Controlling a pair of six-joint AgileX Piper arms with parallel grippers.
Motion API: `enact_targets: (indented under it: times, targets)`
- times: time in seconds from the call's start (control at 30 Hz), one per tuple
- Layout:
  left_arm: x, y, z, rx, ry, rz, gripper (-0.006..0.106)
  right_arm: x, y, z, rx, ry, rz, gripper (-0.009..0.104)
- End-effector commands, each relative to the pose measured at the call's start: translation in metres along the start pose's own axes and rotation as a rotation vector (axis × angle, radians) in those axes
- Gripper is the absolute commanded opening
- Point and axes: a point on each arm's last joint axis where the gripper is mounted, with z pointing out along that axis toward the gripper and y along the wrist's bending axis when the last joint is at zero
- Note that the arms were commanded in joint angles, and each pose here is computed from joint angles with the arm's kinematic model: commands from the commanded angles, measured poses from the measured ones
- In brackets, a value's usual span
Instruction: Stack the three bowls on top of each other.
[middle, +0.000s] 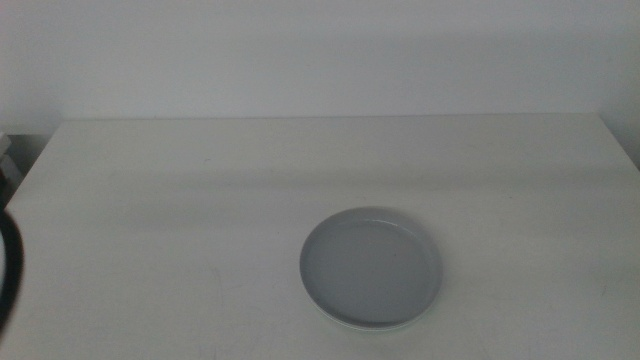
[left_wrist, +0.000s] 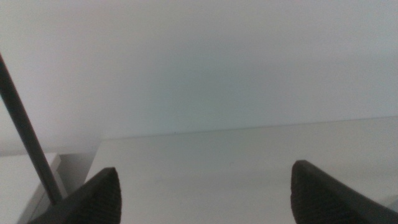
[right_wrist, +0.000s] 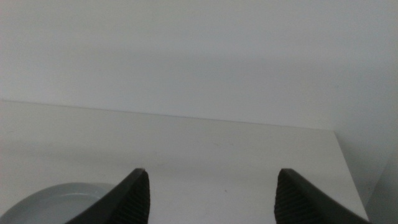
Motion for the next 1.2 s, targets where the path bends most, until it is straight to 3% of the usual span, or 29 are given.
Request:
enact_targets:
  times: [0.0, 0.53, 0.73, 0.93, 1.17]
  targets:
    - [-0.003, 0.001, -0.005, -0.015, -0.131, -0.022, 0.105, -0.008, -0.001, -0.003, 0.012, -0.109, -0.004, 0.052]
    - [0.010, 0.001, -0.007, -0.011, -0.099, -0.024, 0.105, 0.011, -0.001, 0.003, 0.010, -0.022, 0.000, 0.052]
    - [0.046, 0.000, -0.018, -0.013, -0.099, -0.024, 0.105, 0.019, -0.002, -0.017, 0.022, -0.114, -0.035, 0.052]
    - [0.106, 0.000, -0.024, -0.015, -0.066, -0.018, 0.105, 0.065, -0.002, -0.027, 0.025, -0.140, -0.042, 0.052]
    - [0.138, -0.001, -0.025, -0.016, -0.066, -0.017, 0.105, 0.128, -0.003, -0.018, 0.024, -0.062, -0.041, 0.052]
